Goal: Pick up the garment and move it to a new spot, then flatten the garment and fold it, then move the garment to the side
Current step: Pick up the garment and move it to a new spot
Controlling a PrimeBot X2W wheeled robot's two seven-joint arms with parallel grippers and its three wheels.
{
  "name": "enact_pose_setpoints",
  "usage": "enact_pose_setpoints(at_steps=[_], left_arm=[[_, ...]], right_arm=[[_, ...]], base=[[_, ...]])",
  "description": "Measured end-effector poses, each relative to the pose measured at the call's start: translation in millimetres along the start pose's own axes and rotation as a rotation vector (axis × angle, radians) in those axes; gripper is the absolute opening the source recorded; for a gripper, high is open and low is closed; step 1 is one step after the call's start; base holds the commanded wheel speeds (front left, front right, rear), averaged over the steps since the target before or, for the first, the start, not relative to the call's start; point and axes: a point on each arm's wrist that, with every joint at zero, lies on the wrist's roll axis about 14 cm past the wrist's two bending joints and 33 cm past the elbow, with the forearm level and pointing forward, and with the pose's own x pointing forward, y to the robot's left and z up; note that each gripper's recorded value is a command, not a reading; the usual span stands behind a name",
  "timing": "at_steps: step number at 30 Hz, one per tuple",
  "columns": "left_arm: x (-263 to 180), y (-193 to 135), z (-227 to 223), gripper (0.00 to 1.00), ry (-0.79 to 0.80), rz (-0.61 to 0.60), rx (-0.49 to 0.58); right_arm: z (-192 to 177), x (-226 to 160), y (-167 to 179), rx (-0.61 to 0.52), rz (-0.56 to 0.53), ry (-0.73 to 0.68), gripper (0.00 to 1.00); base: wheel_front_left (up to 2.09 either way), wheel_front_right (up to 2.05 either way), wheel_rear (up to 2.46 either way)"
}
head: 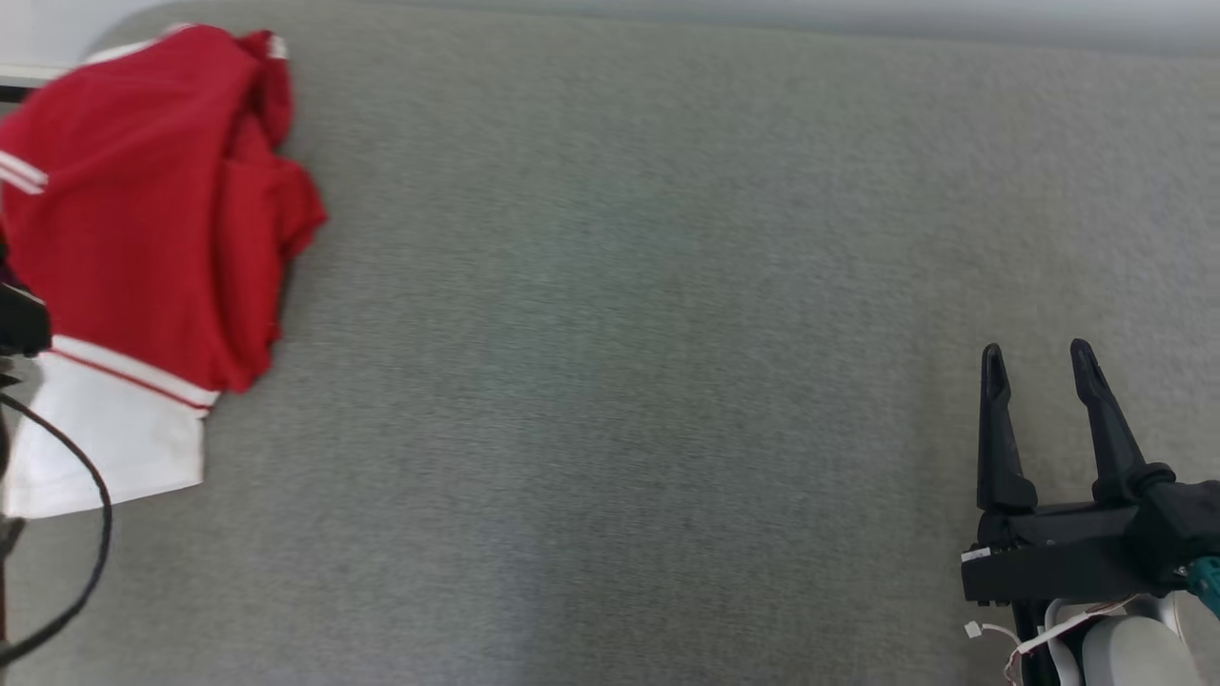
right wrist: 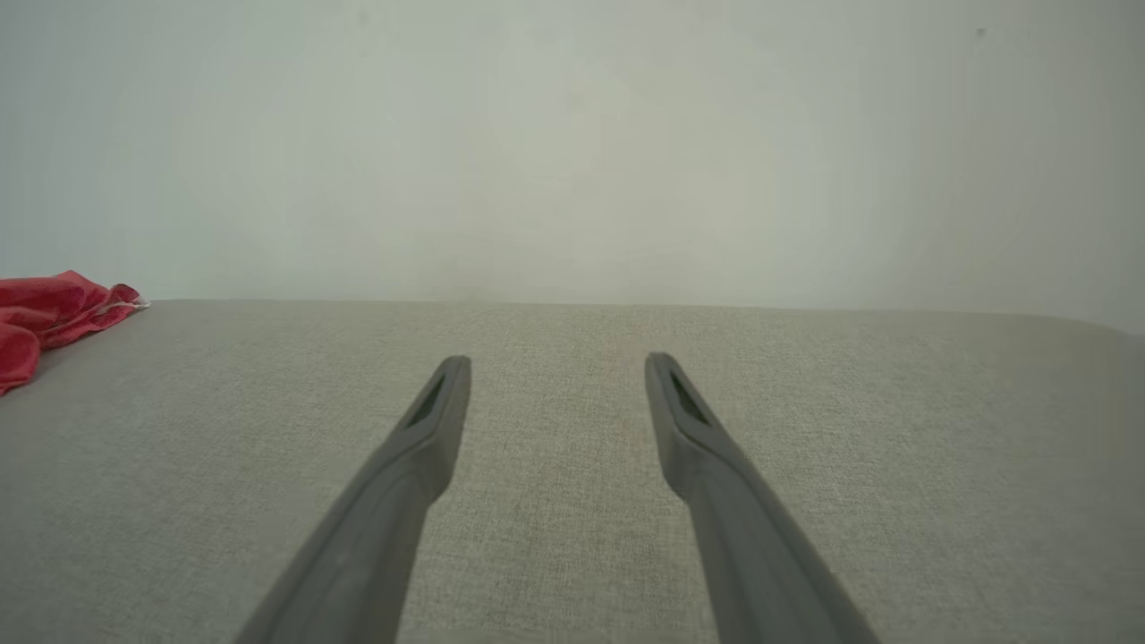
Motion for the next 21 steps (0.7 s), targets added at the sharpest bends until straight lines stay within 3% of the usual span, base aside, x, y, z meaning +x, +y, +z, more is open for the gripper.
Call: enact_pose_setpoints(at_steps=[10, 15, 21], left_arm=[[29, -45, -118, 1.00, 0.350, -0.100, 0.023], [15, -51, -169, 1.00, 0.533, -0.116, 0.051], [0, -44, -192, 1.00, 0.647, -0.089, 0.045]], right_arm=[[-28, -15, -43, -0.015, -0.116, 0.068, 1.00], [-35, -19, -52, -0.017, -0.140, 0.086, 1.00], [-30, -20, -52, -0.014, -0.141, 0.076, 1.00]], base=[[0.00, 0.00, 0.00], [0.00, 0.00, 0.00], [0.00, 0.00, 0.00]])
